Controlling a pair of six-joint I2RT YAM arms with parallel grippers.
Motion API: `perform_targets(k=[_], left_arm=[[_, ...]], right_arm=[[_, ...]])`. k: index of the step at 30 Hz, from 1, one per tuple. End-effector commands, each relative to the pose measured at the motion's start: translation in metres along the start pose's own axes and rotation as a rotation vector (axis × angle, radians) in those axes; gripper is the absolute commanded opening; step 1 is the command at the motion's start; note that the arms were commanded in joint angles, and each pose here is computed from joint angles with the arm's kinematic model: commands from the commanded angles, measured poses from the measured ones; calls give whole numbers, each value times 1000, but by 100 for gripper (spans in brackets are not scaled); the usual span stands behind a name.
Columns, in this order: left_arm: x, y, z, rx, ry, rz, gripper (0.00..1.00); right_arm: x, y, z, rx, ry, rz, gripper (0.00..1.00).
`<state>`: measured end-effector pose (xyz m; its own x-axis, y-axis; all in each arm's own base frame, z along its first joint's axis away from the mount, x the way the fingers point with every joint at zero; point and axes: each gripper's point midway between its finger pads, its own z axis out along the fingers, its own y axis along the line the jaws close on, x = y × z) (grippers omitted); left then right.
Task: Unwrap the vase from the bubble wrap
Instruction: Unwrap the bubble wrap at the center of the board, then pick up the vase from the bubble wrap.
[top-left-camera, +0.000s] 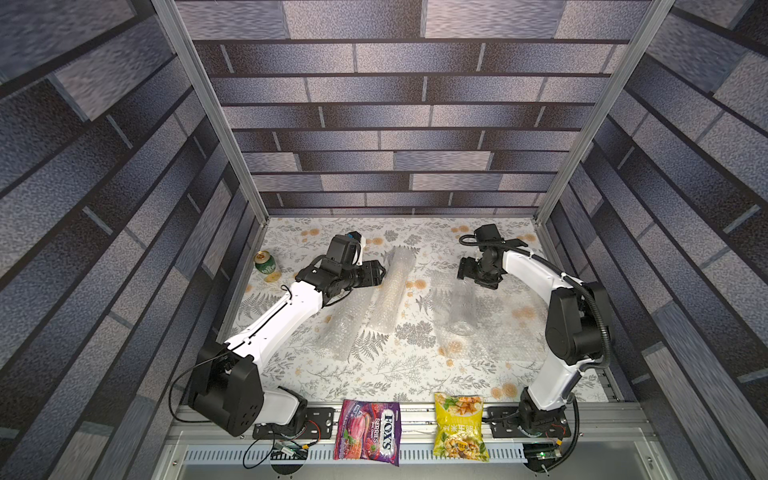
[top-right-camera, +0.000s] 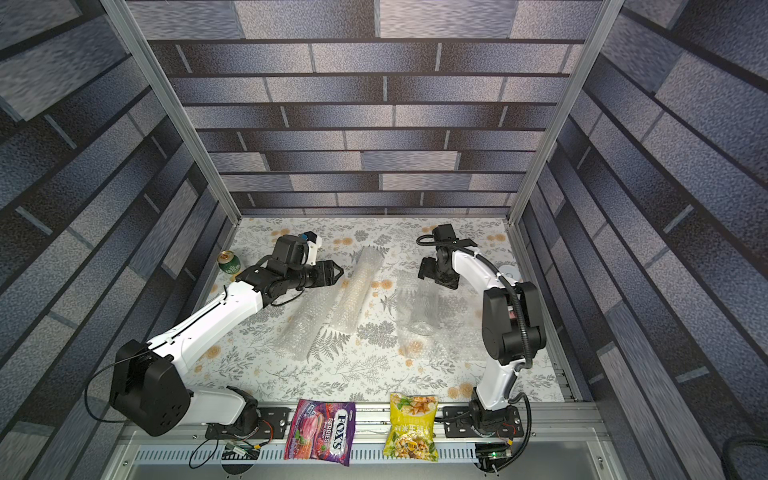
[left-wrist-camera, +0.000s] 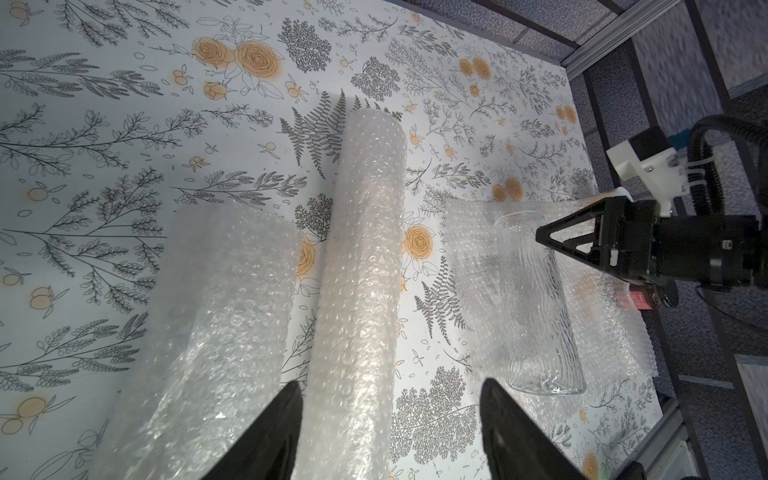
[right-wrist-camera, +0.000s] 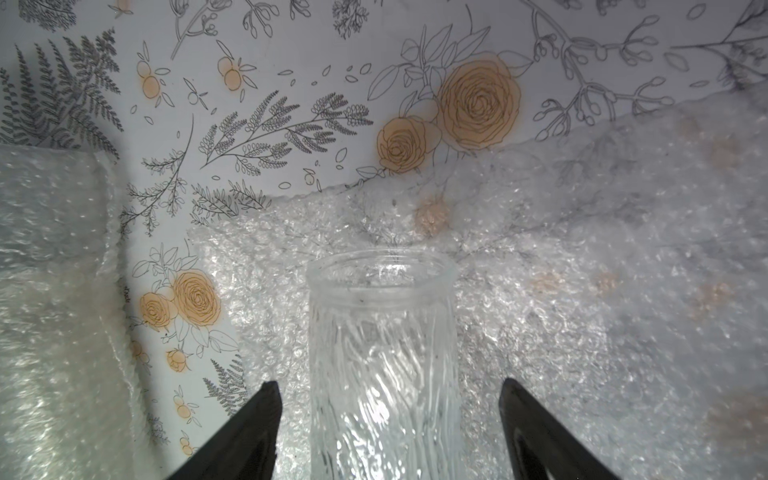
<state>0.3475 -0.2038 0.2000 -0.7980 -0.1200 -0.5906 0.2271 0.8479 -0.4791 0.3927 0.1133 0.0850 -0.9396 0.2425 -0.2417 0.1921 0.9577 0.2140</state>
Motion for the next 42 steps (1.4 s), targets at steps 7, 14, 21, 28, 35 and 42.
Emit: perform_targets(k=[7,14,21,28,35,42], left_arm=[[0,5,-5,25,-11,-14,69],[1,8,2,30,0,-21,70],[2,7,8,43,12,-28,70],[3,9,10,42,18,-29,70],[5,8,13,48,26,-32,71],[7,6,12,51,28,-27,71]], right_arm=[[-4,2,17,54,41,-16,83],[5,-1,29,96,76,-39,83],[7,-2,40,113,101,-51,83],[6,-2,45,122,110,-60,82],[3,1,43,113,108,-74,75],[6,1,29,95,82,-82,59]])
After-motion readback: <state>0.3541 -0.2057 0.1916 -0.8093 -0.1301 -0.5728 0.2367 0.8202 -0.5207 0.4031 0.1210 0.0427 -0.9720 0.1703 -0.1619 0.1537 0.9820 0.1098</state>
